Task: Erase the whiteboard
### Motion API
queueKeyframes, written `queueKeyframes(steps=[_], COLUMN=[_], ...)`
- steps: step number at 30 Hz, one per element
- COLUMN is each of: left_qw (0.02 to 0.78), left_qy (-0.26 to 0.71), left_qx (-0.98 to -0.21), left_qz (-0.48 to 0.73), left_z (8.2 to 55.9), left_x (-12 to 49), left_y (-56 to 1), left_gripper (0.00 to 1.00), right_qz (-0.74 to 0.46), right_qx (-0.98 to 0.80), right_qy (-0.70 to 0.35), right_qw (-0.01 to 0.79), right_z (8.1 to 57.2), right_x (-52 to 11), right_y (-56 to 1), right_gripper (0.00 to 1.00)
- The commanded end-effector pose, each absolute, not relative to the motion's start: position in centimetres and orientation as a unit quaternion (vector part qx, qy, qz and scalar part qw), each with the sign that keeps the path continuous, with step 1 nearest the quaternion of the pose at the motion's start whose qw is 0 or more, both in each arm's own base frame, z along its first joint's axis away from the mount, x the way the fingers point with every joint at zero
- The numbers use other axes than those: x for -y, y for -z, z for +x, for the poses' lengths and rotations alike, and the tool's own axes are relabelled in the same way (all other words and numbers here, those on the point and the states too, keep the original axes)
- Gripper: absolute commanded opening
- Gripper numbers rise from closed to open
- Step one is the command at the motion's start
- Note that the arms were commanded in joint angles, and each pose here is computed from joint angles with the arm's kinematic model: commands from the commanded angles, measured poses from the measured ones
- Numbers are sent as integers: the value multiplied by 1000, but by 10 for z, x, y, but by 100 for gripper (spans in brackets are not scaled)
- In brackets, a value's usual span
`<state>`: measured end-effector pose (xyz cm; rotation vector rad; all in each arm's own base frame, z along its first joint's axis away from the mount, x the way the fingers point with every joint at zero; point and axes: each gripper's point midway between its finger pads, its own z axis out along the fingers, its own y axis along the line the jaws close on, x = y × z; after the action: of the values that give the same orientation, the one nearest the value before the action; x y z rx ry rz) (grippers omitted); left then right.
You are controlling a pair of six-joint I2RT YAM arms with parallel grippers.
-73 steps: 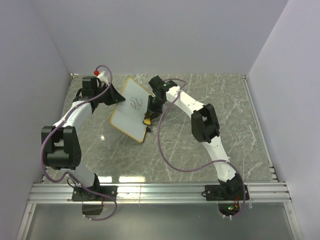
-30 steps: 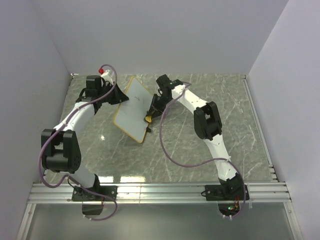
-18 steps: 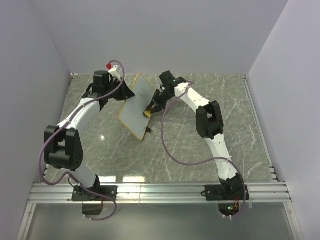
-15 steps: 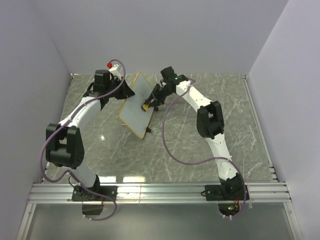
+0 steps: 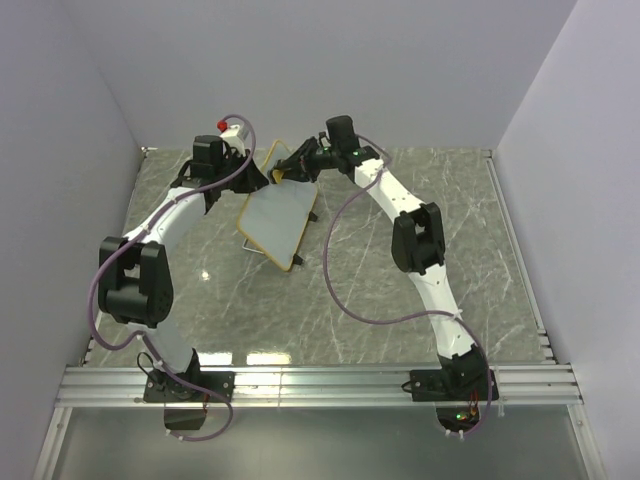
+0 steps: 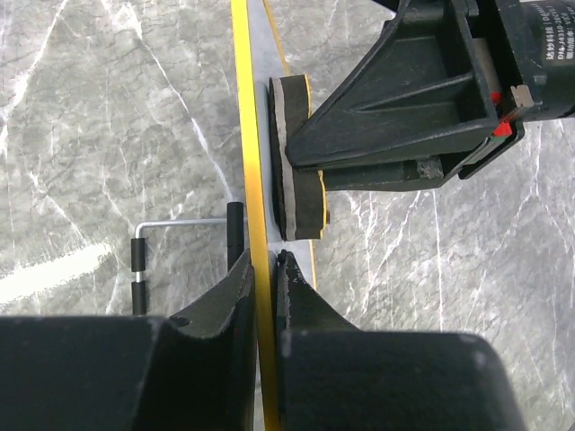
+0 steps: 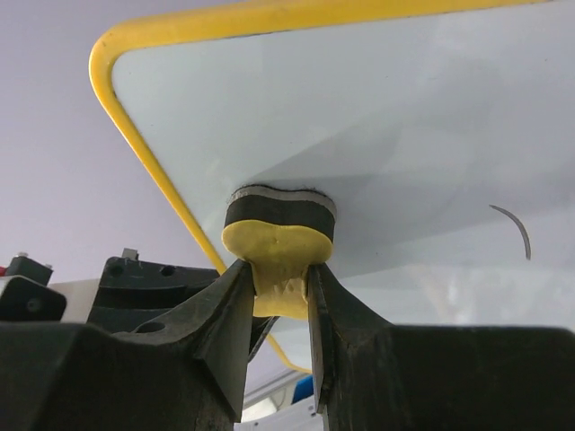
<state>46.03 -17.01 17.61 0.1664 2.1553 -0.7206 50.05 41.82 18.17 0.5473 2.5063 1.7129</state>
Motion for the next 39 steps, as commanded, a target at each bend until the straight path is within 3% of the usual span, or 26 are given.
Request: queueKeyframes(steps=[1,12,17,23,32,39], left_qw=[89,81,76,70,73,90], left_qy=[370,378,385,387,378,345], left_qx=[-914,-911,-910,-909,-913,-926], left_qz=[140,139,138,136,136,124], left_z=[304,302,301,300,301,308], left_x=[231,233,235,236,233,224], left_y=[-70,-68,-67,-64,-63,-60], left_gripper=[0,0,0,0,0,0], right_qz=[206,242,219,195,182,148], right_qx=[-815,-890,-895,-883,-817,-819], right_qy=[-540,-387,-385,-425,-547,-554], right_qw=[37,-21,-50,-53,-21,5], right_z=[515,477,455,452,484,471], right_x=[-426,-365,-378,-402,-435,-417], right_y=[-142,-46,-38,-63,-137,-173], right_gripper=[0,0,0,0,0,0])
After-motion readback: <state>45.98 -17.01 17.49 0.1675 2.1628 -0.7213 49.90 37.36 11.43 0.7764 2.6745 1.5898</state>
